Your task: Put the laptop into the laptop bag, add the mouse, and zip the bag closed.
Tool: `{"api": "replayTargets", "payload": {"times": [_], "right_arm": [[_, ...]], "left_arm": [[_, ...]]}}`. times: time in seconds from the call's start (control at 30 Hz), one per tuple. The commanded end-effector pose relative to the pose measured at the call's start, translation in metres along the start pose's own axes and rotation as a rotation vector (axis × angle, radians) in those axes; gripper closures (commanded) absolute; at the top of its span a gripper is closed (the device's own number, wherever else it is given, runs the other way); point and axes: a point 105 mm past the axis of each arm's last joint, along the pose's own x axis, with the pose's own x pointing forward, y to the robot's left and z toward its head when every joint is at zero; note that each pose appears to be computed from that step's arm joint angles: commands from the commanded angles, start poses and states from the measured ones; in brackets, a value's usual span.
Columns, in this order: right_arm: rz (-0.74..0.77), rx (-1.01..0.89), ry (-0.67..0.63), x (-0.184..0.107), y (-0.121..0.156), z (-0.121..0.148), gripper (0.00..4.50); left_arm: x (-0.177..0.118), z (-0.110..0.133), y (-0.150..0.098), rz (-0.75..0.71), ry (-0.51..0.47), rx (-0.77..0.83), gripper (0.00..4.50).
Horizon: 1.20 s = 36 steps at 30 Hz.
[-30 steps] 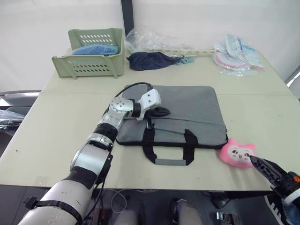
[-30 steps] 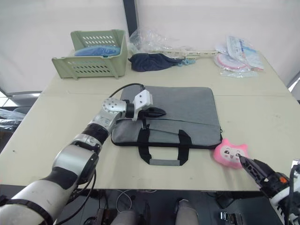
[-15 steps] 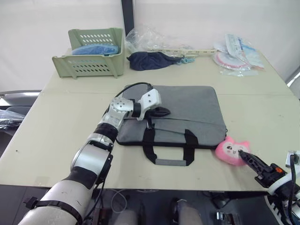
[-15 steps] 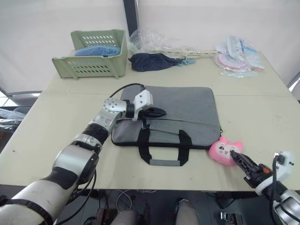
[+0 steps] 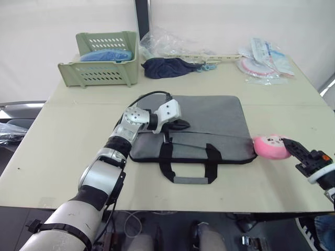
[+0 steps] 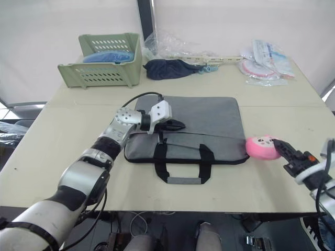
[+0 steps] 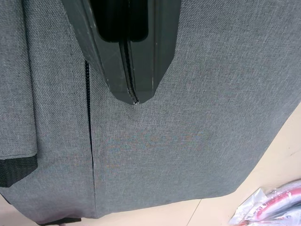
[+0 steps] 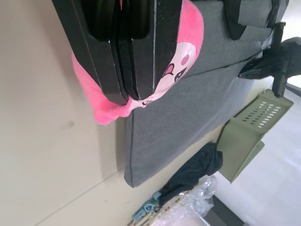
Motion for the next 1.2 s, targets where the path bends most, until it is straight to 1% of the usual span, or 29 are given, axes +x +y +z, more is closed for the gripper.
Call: {"api": "replayTargets", "payload": {"times": [0.03,0.2,0.3,0.43,0.57,0.6,0.7,0.77,0.83,0.87,0.9,0.93,0.97,1.0,1.03,1.07,1.1,1.13,1.17,1.2], "right_arm": [[-0.016,-0.003,-0.075,0.018,0.001,0.017,4.45],[-0.012,0.001,-0.071,0.027,0.002,0.014,4.45],[-0.014,0.006,-0.109,0.035,0.001,0.019,4.45],[-0.017,0.024,-0.191,0.04,0.001,0.033,4.45],[0.025,0.017,-0.117,0.041,0.007,0.019,4.45],[0.041,0.004,-0.078,0.04,0.009,0.012,4.45],[0.098,-0.005,0.009,0.035,0.02,-0.004,4.45],[0.122,-0.054,0.053,0.03,0.025,-0.009,4.45],[0.14,-0.069,0.062,0.024,0.027,-0.009,4.45],[0.136,-0.095,0.065,0.022,0.025,-0.009,4.14],[0.142,-0.122,0.073,0.017,0.024,-0.01,3.79],[0.147,-0.149,0.081,0.013,0.023,-0.01,3.72],[0.151,-0.176,0.089,0.008,0.022,-0.011,3.31],[0.153,-0.2,0.094,0.004,0.021,-0.011,2.79],[0.156,-0.214,0.096,0.001,0.021,-0.01,2.51],[0.158,-0.235,0.105,-0.004,0.021,-0.009,2.04],[0.159,-0.262,0.121,-0.009,0.021,-0.008,1.69],[0.158,-0.291,0.139,-0.015,0.019,-0.007,1.25],[0.15,-0.319,0.151,-0.021,0.017,-0.005,0.61],[0.146,-0.336,0.157,-0.024,0.015,-0.003,0.47]], "left_arm": [[0.0,-0.076,-0.058,-0.223,0.281,-0.1,4.5],[-0.001,-0.078,-0.059,-0.223,0.284,-0.105,4.5],[-0.003,-0.079,-0.059,-0.224,0.286,-0.107,4.5],[-0.004,-0.08,-0.058,-0.222,0.288,-0.109,4.5],[-0.005,-0.08,-0.058,-0.219,0.287,-0.111,4.5],[-0.006,-0.079,-0.058,-0.224,0.281,-0.118,4.5],[-0.006,-0.074,-0.058,-0.226,0.232,-0.14,4.5],[-0.008,-0.069,-0.056,-0.221,0.195,-0.144,4.5],[-0.011,-0.065,-0.053,-0.208,0.161,-0.127,4.5],[-0.011,-0.061,-0.052,-0.201,0.128,-0.127,4.5],[-0.012,-0.056,-0.049,-0.183,0.088,-0.138,4.09],[-0.013,-0.052,-0.047,-0.172,0.054,-0.14,3.99],[-0.015,-0.047,-0.045,-0.154,0.012,-0.14,3.81],[-0.017,-0.043,-0.042,-0.13,-0.028,-0.142,3.3],[-0.021,-0.039,-0.04,-0.112,-0.062,-0.144,3.08],[-0.027,-0.037,-0.038,-0.091,-0.09,-0.147,2.63],[-0.034,-0.035,-0.035,-0.068,-0.113,-0.15,2.36],[-0.042,-0.034,-0.033,-0.043,-0.135,-0.157,1.88],[-0.051,-0.033,-0.03,-0.016,-0.153,-0.164,1.27],[-0.056,-0.032,-0.029,0.0,-0.163,-0.169,1.16]]}}
